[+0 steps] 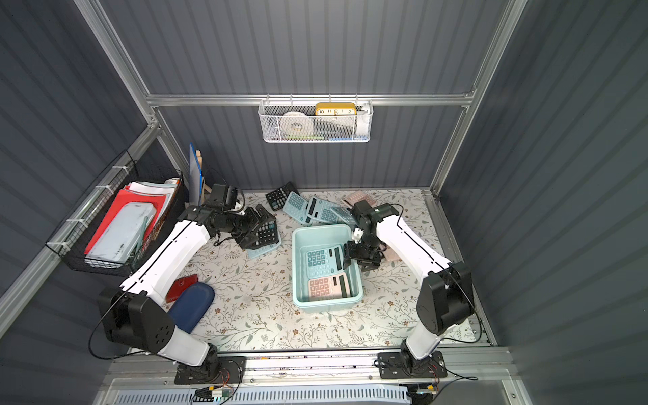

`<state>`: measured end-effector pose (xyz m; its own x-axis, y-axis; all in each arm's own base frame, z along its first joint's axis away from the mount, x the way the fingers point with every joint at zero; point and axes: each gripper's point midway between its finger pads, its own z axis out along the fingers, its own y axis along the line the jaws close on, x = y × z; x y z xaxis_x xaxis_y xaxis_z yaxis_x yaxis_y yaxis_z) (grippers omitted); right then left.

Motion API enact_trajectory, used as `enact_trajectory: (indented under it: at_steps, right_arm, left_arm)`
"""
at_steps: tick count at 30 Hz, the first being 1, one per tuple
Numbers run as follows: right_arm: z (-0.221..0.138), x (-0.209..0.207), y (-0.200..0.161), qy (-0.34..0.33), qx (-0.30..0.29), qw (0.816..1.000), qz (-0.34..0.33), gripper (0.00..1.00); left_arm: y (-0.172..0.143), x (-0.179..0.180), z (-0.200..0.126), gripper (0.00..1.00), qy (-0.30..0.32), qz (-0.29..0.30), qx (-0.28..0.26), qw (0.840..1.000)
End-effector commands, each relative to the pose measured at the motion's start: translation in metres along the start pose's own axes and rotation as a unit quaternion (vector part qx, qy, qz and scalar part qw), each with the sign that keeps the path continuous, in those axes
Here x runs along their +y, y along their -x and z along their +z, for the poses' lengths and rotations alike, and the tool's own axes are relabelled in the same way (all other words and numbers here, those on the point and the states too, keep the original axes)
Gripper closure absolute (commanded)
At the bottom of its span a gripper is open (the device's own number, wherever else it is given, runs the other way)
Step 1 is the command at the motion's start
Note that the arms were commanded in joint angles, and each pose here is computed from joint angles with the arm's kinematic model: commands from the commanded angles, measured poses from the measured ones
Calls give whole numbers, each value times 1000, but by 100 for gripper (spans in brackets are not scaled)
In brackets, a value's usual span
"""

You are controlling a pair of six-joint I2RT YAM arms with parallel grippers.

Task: Put the calculator in the storage box
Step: Adjust the storage box at the center of the board.

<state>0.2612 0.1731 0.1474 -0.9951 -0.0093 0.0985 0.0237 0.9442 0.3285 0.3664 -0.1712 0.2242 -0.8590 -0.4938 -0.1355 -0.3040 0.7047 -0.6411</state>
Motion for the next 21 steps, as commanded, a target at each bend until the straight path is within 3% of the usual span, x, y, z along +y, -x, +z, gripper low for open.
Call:
enact_trajectory:
  at_steps: [1, 8, 13, 17, 21]
  right_arm:
    - [5, 23, 1, 62, 13, 998, -9, 31]
    - [-3, 33, 4, 78, 4, 997, -6, 31]
    - [-28, 2, 6, -27, -36, 999, 1, 32]
    - [-42, 16, 7, -44, -64, 996, -51, 36]
    - [-29, 45, 3, -42, -62, 990, -120, 45]
  left_arm:
    - [-12, 5, 8, 1, 0, 6, 28, 1000]
    - [-11, 5, 8, 1, 2, 6, 28, 1000]
    - [-12, 7, 7, 1, 11, 7, 29, 1000]
    - [-13, 14, 6, 1, 29, 10, 34, 999]
    - [-15, 20, 8, 1, 41, 16, 38, 998]
